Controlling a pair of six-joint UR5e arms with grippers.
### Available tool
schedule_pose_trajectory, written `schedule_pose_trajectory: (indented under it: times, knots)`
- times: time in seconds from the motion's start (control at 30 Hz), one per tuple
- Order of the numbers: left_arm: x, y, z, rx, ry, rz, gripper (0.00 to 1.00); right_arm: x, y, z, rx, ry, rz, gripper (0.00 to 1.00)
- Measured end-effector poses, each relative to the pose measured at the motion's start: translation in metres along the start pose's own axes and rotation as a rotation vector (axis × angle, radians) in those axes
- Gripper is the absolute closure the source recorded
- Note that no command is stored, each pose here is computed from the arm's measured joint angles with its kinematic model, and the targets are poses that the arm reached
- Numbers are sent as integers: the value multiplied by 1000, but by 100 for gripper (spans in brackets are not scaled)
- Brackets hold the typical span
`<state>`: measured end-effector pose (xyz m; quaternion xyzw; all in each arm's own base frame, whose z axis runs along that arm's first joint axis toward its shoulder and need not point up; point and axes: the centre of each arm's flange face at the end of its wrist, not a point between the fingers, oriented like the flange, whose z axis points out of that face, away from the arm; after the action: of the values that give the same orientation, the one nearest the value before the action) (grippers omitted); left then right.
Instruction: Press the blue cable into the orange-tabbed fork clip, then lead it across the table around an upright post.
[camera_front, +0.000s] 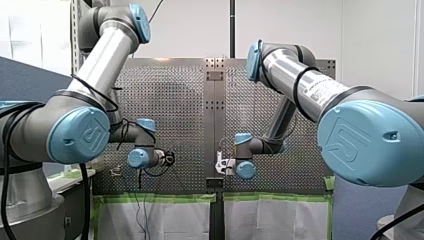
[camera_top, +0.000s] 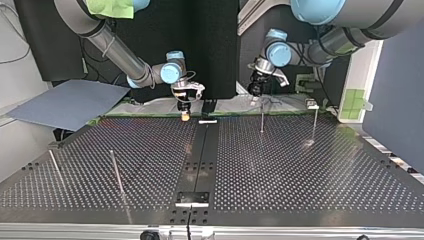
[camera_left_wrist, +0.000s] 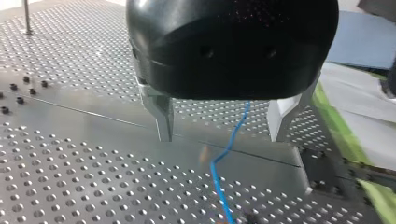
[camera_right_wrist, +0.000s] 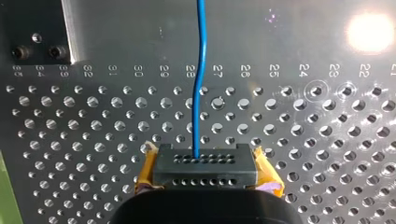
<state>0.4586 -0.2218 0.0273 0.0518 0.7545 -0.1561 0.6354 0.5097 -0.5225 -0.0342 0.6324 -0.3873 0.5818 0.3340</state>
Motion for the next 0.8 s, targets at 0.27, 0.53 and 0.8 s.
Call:
schedule_pose_trajectory:
  times: [0.27, 0.53, 0.8]
  knots:
    - [-5, -25, 11, 4, -28, -4, 0, -1, 0, 0, 0, -2, 0, 100]
    - [-3, -47, 9, -3, -36, 3, 0, -2, 3, 0, -3, -7, 1, 100]
    - [-11, -37, 19, -75, -64, -1, 0, -2, 7, 0, -9, -15, 3, 100]
